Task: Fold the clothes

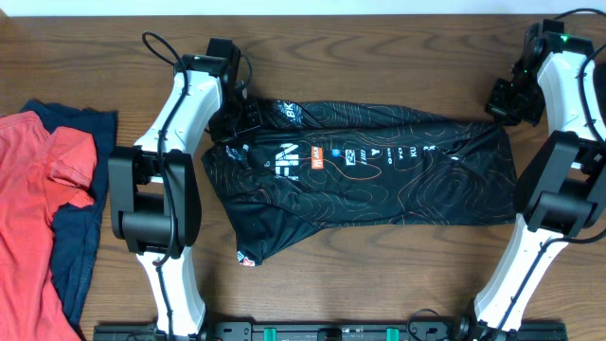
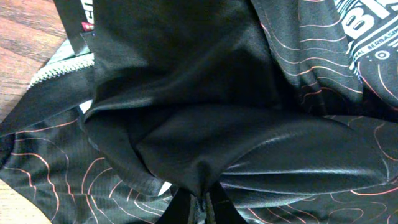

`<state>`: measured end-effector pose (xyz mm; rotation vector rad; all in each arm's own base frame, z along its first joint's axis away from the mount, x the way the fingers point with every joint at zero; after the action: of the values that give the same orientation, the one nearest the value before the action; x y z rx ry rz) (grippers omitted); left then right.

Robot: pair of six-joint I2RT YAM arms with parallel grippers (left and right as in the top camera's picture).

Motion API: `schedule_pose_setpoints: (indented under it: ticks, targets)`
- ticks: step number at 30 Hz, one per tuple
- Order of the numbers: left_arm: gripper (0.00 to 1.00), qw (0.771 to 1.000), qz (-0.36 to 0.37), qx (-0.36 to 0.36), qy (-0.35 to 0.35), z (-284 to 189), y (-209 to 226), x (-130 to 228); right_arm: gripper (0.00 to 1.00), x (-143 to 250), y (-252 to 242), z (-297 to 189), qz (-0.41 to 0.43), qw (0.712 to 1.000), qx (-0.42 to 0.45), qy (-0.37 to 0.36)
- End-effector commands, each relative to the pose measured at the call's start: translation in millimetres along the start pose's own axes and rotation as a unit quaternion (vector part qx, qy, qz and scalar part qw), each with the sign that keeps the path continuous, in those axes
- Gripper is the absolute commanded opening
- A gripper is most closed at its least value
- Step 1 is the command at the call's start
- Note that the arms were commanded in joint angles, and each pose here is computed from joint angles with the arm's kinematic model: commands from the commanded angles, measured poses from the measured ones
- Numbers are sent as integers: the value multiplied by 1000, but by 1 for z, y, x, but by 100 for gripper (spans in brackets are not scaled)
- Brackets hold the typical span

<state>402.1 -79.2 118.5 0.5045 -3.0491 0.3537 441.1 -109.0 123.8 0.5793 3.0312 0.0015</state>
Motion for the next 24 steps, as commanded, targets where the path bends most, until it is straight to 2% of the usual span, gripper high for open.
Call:
schedule_pose_setpoints:
  ticks: [1, 11, 20, 24]
  targets:
    - [6, 1000, -2, -10, -10, -4, 4, -4, 1, -4, 28, -14, -97, 994, -42, -24]
    - [6, 1000, -2, -10, -12, -4, 4, -4, 1, 11, 90, -42, -174, 982, -51, -49]
    - [6, 1000, -2, -10, -12, -4, 4, -4, 1, 16, 79, -41, -142, 989, -23, -30]
    - [6, 1000, -2, -9, -13, -4, 4, -5, 1, 17, 77, -41, -154, 988, -22, -26]
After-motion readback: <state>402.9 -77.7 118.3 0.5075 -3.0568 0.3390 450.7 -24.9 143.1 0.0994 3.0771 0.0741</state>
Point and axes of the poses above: each gripper's point midway between its finger pads, its own z axis out along the fingers, its own y axis along the line the jaws close on, x = y × z, the point moved 7 cm from there along -z, back along the fingers, and after that the axes turned 5 degrees about -z, right-handed, at the moved point
